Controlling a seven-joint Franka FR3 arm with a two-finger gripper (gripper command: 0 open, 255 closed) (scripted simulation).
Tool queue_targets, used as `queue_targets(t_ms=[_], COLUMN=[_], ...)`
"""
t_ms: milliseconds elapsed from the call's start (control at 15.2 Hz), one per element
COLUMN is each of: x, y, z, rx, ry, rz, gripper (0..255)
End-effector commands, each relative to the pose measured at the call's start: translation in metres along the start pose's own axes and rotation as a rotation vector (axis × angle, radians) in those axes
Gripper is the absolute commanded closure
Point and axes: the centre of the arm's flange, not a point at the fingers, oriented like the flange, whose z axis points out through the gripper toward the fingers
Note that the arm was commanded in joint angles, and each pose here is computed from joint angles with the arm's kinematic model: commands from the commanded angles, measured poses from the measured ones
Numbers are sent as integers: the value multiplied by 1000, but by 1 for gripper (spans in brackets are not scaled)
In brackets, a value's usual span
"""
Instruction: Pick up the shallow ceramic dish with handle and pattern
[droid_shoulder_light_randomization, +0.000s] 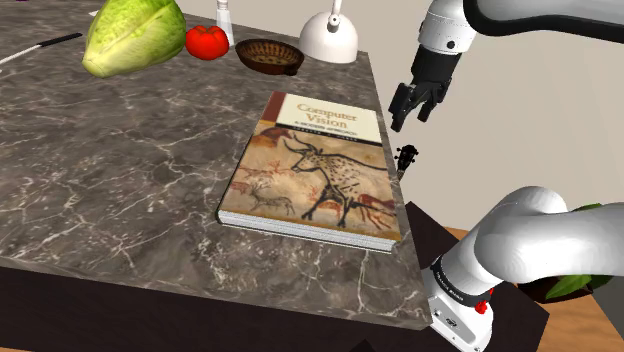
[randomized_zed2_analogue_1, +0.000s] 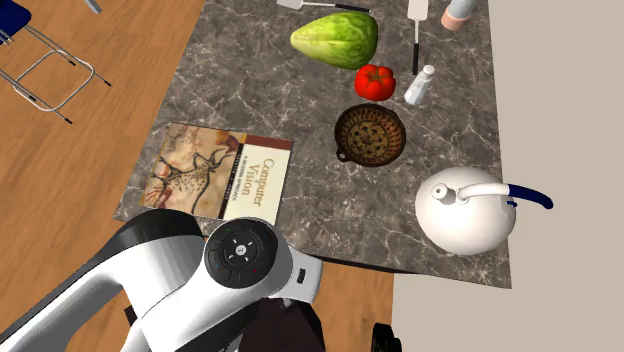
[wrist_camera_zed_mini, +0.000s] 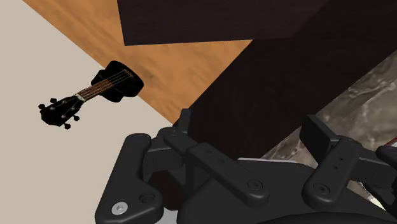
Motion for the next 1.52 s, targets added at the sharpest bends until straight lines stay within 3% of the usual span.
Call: queue_targets(t_ms=[0, 726, 1452], x=[0, 97, 216], y=[0, -80, -115], z=[0, -38, -84], rx=[0, 88, 175], ry=[0, 24, 47], rz=[0, 387, 773], gripper=[0, 0, 0])
